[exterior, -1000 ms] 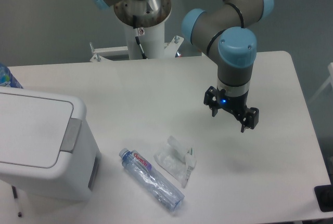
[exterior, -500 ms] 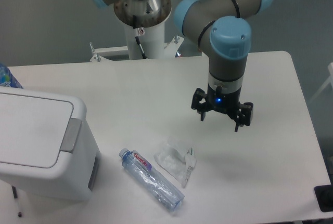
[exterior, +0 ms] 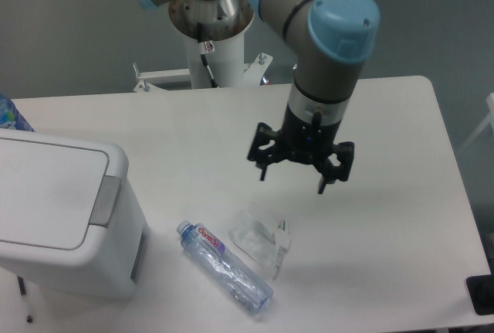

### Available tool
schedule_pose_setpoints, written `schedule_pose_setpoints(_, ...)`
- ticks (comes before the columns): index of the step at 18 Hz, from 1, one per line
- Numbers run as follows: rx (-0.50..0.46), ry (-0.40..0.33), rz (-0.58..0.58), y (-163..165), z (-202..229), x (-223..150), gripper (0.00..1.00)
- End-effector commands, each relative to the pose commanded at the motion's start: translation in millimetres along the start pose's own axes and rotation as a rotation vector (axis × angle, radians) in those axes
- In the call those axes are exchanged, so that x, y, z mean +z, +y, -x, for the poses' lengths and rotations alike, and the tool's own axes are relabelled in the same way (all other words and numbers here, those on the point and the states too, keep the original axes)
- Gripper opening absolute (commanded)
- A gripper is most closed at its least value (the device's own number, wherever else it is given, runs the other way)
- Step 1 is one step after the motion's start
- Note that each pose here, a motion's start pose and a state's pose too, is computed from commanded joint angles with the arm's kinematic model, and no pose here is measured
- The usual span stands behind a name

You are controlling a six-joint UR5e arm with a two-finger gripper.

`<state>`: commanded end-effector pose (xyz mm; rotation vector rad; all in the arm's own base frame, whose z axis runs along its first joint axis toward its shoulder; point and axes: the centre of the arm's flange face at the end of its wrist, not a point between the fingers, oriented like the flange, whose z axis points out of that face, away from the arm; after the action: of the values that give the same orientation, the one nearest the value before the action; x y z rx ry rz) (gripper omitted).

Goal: Open the trash can
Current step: 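Lower the gripper fingers onto the front edge of the bin lid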

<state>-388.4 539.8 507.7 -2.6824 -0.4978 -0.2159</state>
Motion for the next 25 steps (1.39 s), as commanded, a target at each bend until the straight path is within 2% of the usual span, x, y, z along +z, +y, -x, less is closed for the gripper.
schedule_pose_setpoints(3, -0.044, 0.058, -0.086, -14.6, -19.6, -7.8, 1.00)
schedule_pose_setpoints(5, -0.051, 0.068, -0.110, -20.8, -36.9, -6.1, 1.00)
schedule_pose_setpoints(10, -0.003, 0.091, -0.111, -27.3, -79.9, 12.3, 1.00)
schedule_pose_setpoints(13, 0.028, 0.114, -0.075, -16.9, -101.7, 37.7, 1.00)
schedule_pose_setpoints(16, 0.022, 0.119, -0.072, -8.6, -102.7, 57.8, 1.00)
schedule_pose_setpoints(25, 0.040, 0.132, -0.060, -8.6, -124.9, 65.7, 1.00)
